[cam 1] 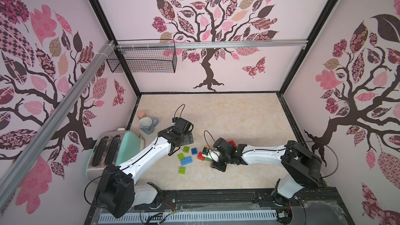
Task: Assemble the number 4 with lego
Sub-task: Pick up the lego brick from the center of the board, then assemble the lego brick with the lego brick.
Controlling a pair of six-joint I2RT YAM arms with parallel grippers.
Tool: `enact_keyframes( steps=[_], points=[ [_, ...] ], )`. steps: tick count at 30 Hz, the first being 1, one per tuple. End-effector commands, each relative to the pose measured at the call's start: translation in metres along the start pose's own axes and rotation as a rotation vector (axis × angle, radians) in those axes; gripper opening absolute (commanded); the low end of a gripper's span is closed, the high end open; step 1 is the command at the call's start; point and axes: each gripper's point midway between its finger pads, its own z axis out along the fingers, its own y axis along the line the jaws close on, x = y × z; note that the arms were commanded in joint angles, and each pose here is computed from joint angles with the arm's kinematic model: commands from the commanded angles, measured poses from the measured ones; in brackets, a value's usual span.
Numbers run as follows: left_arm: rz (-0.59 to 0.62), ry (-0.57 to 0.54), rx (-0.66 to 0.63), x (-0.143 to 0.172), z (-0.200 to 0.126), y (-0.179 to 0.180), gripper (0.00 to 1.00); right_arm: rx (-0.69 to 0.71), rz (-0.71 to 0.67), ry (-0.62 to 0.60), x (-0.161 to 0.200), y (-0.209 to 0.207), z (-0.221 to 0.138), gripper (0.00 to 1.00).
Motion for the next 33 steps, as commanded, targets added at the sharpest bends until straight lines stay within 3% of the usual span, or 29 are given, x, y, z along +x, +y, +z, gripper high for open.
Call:
enact_keyframes(
  steps=[1, 4, 8, 19, 24, 29, 33],
  points=[
    [0.002, 0.011, -0.009, 0.005, 0.005, 0.003, 0.98, 0.019, 0.006, -0.011, -0.005, -0.001, -0.007, 0.31],
    [0.009, 0.015, 0.0, 0.004, 0.005, 0.001, 0.98, 0.036, 0.021, -0.066, -0.016, -0.002, -0.023, 0.22],
    [0.037, 0.029, 0.038, 0.002, 0.003, -0.01, 0.98, 0.102, 0.086, -0.188, -0.035, -0.007, -0.061, 0.0],
    [0.172, 0.037, 0.139, 0.0, 0.0, -0.077, 0.98, 0.456, 0.5, -0.417, -0.043, -0.066, -0.172, 0.0],
    [0.168, 0.087, 0.205, 0.008, 0.01, -0.099, 0.98, 0.455, 0.797, -0.281, -0.003, -0.102, -0.174, 0.0],
    [0.192, 0.136, 0.24, 0.014, 0.015, -0.11, 0.98, 0.483, 0.848, -0.152, 0.004, -0.107, -0.166, 0.0],
    [0.209, 0.181, 0.252, 0.022, 0.021, -0.116, 0.98, 0.482, 0.859, -0.129, 0.001, -0.109, -0.164, 0.0]
  ],
)
